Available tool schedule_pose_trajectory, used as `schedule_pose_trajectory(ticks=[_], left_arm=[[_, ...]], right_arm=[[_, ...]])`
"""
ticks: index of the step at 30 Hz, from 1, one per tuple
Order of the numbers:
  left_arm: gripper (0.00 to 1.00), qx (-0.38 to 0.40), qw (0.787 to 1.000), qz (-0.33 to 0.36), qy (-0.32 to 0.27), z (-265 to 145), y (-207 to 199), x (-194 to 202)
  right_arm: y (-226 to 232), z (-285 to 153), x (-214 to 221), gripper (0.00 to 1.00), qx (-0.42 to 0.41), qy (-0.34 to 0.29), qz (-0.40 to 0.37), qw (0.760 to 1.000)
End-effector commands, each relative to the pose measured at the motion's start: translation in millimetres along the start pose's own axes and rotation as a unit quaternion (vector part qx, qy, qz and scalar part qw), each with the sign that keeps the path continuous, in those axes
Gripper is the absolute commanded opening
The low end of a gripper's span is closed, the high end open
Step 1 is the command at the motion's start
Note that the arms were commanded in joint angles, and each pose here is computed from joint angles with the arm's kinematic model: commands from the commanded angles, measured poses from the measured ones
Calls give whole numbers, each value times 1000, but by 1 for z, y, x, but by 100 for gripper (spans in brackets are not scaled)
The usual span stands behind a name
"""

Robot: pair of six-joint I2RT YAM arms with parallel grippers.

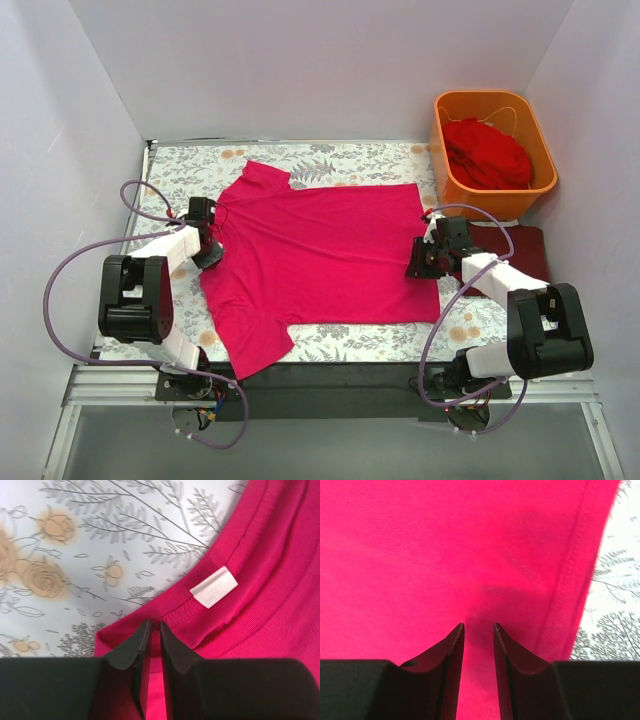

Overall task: Fold and stack the t-shirts
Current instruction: Flatten the tshirt out, then fold the tshirt

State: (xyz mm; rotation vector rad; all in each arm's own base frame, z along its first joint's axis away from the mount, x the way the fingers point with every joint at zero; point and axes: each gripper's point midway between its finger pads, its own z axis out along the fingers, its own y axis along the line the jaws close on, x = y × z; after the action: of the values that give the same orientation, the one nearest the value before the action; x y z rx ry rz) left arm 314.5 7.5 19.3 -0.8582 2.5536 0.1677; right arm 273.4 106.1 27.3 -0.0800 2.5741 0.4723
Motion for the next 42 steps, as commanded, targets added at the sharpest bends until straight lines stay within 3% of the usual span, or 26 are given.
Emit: schedule_pose_trajectory(ticks=[1,5,8,13,17,24,33,38,42], left_arm=[[11,-75,997,-9,-26,0,36,-5],[13,-101,994,-12,-32,2,46,-13],[21,-97,995,-10,-30,1,42,-17],[45,-63,997,-21,-39,-14,32,-24],[56,-18,998,-38,-55,-40,21,-34],[57,52,994,-55,-82,-80,16,-34],[56,94,994,-50,-18,-76,11,8],[41,89,993,-60,41,-56,7,34],[28,41,994,-81,58,-36,23,52]], right_arm=[[-13,3,1,36,37,-5,5,999],[-24,4,5,37,64,1,9,998],[-23,1,2,37,63,-3,9,998],[-11,-10,-10,38,39,-15,-8,999],[11,-24,-18,39,-3,-24,-26,999],[18,-34,0,40,-17,-11,-22,1000],[20,-42,-3,48,-10,-21,-37,999],[26,-43,-11,48,-11,-29,-42,999],[25,-41,-11,48,-7,-27,-41,999]])
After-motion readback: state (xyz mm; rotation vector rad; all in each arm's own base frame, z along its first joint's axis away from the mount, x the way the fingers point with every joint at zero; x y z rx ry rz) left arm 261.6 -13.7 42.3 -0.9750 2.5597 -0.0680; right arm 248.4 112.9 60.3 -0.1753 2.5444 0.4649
